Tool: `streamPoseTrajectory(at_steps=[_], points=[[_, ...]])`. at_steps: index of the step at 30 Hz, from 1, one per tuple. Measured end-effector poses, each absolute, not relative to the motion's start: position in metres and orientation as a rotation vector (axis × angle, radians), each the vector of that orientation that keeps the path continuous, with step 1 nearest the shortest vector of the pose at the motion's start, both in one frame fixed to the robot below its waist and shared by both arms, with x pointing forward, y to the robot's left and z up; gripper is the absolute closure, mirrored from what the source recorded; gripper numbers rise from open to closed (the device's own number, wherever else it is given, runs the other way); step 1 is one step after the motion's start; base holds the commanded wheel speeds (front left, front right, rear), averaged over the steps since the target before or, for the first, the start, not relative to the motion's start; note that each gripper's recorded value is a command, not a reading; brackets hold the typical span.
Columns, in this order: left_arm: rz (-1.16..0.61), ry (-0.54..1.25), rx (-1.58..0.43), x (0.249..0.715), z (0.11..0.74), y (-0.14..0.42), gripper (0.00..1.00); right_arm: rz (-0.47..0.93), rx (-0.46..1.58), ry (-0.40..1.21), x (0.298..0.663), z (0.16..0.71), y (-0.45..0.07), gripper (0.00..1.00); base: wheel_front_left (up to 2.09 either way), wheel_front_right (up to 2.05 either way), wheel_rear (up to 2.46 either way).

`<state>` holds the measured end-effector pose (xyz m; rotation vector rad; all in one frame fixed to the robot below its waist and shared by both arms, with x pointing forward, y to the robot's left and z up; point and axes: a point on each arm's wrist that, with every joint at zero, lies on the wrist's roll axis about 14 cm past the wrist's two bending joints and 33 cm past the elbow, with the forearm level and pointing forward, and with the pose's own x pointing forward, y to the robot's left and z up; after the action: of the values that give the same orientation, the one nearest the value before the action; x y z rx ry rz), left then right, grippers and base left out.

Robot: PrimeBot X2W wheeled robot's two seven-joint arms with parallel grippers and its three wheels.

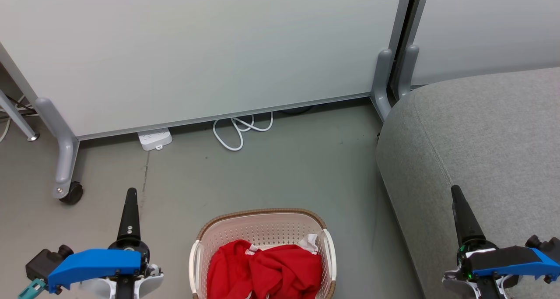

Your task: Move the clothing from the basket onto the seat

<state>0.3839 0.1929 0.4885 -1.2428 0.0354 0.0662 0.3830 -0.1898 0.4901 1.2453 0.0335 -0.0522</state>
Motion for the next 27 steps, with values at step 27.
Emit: streamPoseTrajectory(at_steps=[27], points=[[-0.003,0.033,-0.723,0.389,0.500,0.168,0.00,0.020,0.779,0.011,0.390,0.500,-0.173,0.00,0.00,0.00,0.00]])
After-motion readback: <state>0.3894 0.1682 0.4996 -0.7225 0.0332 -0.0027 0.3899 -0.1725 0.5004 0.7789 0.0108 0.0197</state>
